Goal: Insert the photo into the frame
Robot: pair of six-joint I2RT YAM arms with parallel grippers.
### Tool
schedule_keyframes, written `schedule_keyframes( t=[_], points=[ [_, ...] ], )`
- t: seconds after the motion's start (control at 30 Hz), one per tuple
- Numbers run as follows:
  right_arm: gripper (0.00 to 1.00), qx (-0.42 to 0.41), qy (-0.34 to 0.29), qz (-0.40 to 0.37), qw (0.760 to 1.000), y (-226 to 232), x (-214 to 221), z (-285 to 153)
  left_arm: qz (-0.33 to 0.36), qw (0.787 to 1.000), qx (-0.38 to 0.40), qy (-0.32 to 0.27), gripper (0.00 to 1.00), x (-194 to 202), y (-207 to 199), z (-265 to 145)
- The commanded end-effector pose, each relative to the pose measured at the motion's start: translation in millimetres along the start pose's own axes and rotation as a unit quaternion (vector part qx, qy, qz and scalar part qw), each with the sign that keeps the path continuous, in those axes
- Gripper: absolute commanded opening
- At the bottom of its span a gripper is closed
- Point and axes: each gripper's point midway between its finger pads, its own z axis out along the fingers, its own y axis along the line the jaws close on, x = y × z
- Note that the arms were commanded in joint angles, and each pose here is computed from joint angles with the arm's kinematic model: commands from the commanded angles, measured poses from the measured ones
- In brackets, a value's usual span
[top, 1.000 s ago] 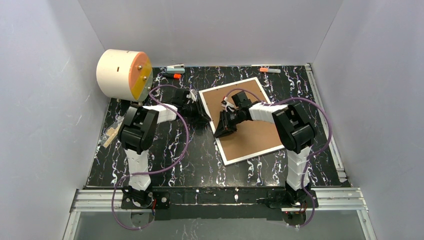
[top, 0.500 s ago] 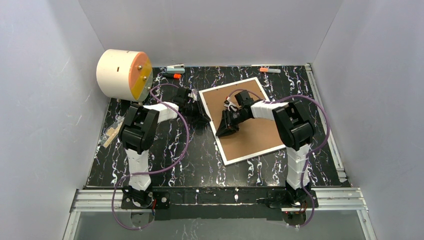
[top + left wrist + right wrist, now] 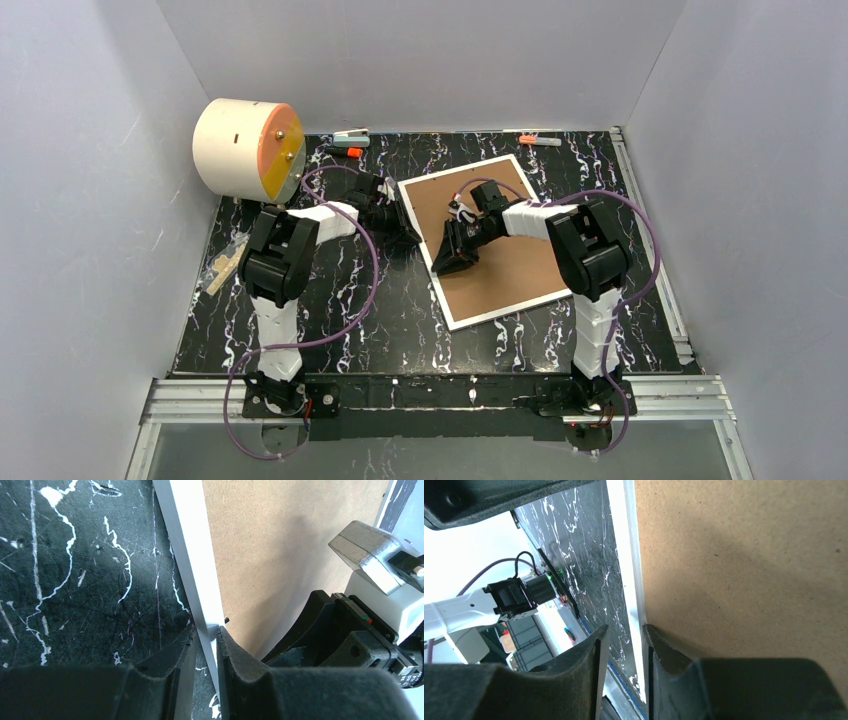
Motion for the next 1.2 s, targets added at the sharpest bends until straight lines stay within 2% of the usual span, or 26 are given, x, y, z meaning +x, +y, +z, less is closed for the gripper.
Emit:
schedule_keyframes(
  t=[0.0,0.2,0.3,0.43,0.57,0.7,0.8,0.93,1.17],
  points=[
    [0.44,0.205,-0.006,0.063,0.977,-111,16,1,-0.013,0.977,-0.204,0.064,0.18,56,114,12],
    [0.54,0.264,-0.037,0.064,0.962,-124,12,-14,-0.009,0.976,-0.209,0.064,0.18,55,115,11],
    [0.56,0.247,-0.086,0.033,0.965,-92,-11,-33,-0.005,0.978,-0.2,0.063,0.19,51,109,11],
    [0.57,0.21,-0.193,0.009,0.958,-42,-57,-89,0.01,0.984,-0.168,0.058,0.26,44,94,13],
    [0.59,0.233,-0.31,0.024,0.921,-38,-86,-166,0.019,0.99,-0.133,0.053,0.34,38,79,14],
    [0.76,0.326,-0.39,0.114,0.854,-91,-84,-242,0.016,0.992,-0.114,0.052,0.37,36,72,16],
    [0.8,0.347,-0.398,0.169,0.832,-125,-76,-270,0.012,0.993,-0.107,0.051,0.45,34,69,17],
    [0.84,0.361,-0.38,0.213,0.825,-154,-71,-277,0.011,0.993,-0.106,0.042,0.52,29,67,17],
    [0.86,0.34,-0.314,0.222,0.858,-173,-60,-245,0.01,0.995,-0.094,0.038,0.55,21,60,18]
  ],
)
